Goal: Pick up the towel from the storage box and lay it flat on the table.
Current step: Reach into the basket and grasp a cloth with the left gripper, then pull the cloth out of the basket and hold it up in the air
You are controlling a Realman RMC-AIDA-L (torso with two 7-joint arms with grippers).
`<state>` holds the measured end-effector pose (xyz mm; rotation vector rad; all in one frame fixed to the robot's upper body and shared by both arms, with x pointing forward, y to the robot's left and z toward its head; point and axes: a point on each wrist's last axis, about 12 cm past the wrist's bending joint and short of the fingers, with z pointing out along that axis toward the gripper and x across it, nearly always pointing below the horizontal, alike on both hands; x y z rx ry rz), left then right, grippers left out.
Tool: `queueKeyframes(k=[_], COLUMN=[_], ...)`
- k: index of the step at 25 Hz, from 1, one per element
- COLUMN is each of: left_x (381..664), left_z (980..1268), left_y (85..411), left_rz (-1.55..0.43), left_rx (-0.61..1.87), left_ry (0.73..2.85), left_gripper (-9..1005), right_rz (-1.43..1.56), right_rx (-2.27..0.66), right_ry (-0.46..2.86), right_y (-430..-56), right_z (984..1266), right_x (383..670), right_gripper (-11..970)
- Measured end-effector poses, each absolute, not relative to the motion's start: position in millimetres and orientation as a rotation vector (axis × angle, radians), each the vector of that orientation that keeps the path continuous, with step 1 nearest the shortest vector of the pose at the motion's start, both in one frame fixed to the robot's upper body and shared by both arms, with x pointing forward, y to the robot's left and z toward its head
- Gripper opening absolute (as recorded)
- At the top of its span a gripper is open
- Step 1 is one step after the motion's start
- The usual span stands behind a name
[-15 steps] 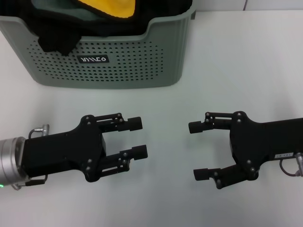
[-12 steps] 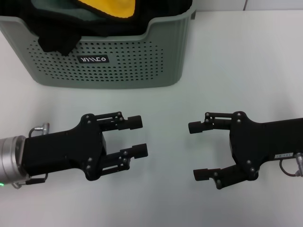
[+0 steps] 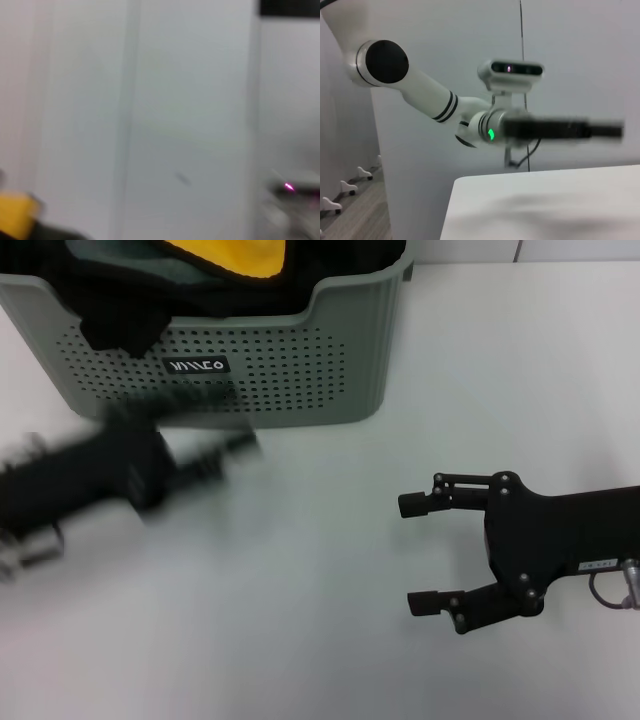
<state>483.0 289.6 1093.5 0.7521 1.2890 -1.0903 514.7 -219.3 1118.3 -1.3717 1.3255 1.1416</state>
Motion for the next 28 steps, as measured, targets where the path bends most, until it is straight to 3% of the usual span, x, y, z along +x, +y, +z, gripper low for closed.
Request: queueKeyframes(k=[5, 12, 21, 28], left_x=[511, 560, 611, 629], left_z=[1122, 1148, 1149, 1144], left_y=[322, 342, 332, 308], left_rz=[-0.931, -0.74, -0.545, -0.472], left_rx=[0.439, 0.252, 0.144, 0.184], left_ry=[1.197, 1.301, 1.548, 1.641], left_gripper=[549, 545, 539, 535], right_rz=[1.139, 1.14, 1.136, 1.14], right_rx=[-1.365, -1.364, -1.364, -1.355], right_ry=[1.331, 1.329, 1.327, 1.331], right_y=[-220, -219, -221, -221], right_z=[1115, 1109, 1107, 1105], right_x=[514, 512, 510, 509], right_gripper=[884, 883, 882, 882])
